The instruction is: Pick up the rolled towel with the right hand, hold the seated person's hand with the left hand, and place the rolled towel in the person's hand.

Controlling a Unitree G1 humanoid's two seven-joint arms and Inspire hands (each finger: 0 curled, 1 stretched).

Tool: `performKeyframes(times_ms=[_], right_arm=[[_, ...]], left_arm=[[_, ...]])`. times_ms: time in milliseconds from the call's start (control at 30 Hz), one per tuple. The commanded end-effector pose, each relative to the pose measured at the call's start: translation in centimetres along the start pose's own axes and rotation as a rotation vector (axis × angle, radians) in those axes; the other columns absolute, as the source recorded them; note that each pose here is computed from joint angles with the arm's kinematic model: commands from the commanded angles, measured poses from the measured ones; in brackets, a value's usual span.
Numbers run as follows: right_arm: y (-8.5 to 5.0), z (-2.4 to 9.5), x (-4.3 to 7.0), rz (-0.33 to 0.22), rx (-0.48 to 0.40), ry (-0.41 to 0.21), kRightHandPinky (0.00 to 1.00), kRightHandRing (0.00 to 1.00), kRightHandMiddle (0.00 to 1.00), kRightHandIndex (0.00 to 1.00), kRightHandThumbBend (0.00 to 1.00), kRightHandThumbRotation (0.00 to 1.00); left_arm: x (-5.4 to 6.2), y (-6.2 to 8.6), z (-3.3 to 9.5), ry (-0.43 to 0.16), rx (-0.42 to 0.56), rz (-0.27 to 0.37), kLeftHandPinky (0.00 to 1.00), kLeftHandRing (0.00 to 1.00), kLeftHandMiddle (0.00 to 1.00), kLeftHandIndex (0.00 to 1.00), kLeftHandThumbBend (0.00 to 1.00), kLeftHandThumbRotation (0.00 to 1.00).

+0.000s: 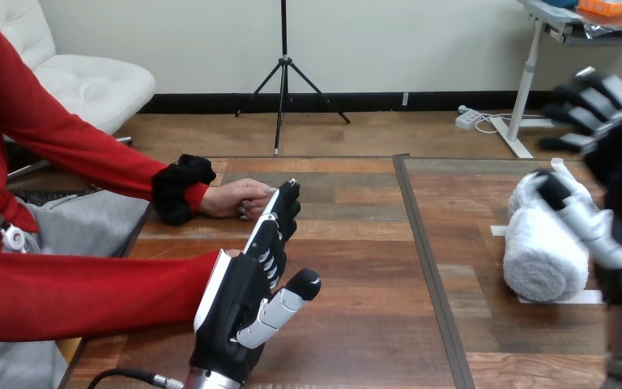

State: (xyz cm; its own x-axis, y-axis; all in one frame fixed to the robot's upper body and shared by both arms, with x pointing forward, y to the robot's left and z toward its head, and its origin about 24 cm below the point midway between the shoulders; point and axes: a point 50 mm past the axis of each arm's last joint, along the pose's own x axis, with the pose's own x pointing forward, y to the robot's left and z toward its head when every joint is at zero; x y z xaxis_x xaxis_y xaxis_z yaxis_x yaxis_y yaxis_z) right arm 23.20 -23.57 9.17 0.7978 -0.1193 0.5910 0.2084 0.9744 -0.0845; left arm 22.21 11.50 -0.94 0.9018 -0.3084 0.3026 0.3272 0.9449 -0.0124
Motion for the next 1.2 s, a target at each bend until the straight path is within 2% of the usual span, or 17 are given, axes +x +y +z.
performKeyframes(times_ms=[0,167,300,500,700,800,967,1167], right_arm=[[-0.4,1.5,2.8,-0.031,-0.010,-0.108,0.61,0.75,0.80,0.84,1.00,0.54],[-1.1,1.6,3.8,-0.087,-0.032,-0.108,0.62,0.76,0.81,0.84,1.00,0.56],[-1.7,1.6,4.6,-0.112,-0.049,-0.097,0.62,0.77,0.82,0.85,1.00,0.56],[-2.7,1.4,5.8,-0.148,-0.094,-0.048,0.64,0.80,0.83,0.86,1.00,0.56],[-3.8,1.1,7.3,-0.176,-0.207,0.046,0.64,0.79,0.82,0.86,1.00,0.58],[-4.3,1.0,8.2,-0.160,-0.260,0.087,0.63,0.78,0.82,0.86,1.00,0.59],[-5.3,0.4,9.6,-0.140,-0.386,0.201,0.63,0.78,0.82,0.86,1.00,0.61],[-6.0,-0.2,11.1,-0.110,-0.462,0.304,0.64,0.79,0.82,0.87,1.00,0.63]], left_arm=[[1.8,-0.4,1.0,-0.079,0.007,-0.026,0.99,0.99,1.00,0.97,1.00,0.73],[1.8,-0.4,1.0,-0.079,0.008,-0.029,0.99,0.99,1.00,0.97,1.00,0.74],[1.8,-0.4,1.0,-0.079,0.009,-0.028,0.99,0.99,1.00,0.97,1.00,0.74],[1.8,-0.4,1.0,-0.078,0.000,-0.029,0.99,0.99,1.00,0.97,1.00,0.74],[1.8,-0.4,1.1,-0.082,-0.003,-0.034,1.00,1.00,1.00,0.97,1.00,0.74],[1.8,-0.4,1.1,-0.084,-0.003,-0.034,1.00,1.00,1.00,0.97,1.00,0.74],[1.8,-0.4,1.1,-0.083,-0.005,-0.032,1.00,1.00,1.00,0.97,1.00,0.74],[1.8,-0.4,1.1,-0.085,-0.001,-0.032,1.00,1.00,1.00,0.97,1.00,0.74]])
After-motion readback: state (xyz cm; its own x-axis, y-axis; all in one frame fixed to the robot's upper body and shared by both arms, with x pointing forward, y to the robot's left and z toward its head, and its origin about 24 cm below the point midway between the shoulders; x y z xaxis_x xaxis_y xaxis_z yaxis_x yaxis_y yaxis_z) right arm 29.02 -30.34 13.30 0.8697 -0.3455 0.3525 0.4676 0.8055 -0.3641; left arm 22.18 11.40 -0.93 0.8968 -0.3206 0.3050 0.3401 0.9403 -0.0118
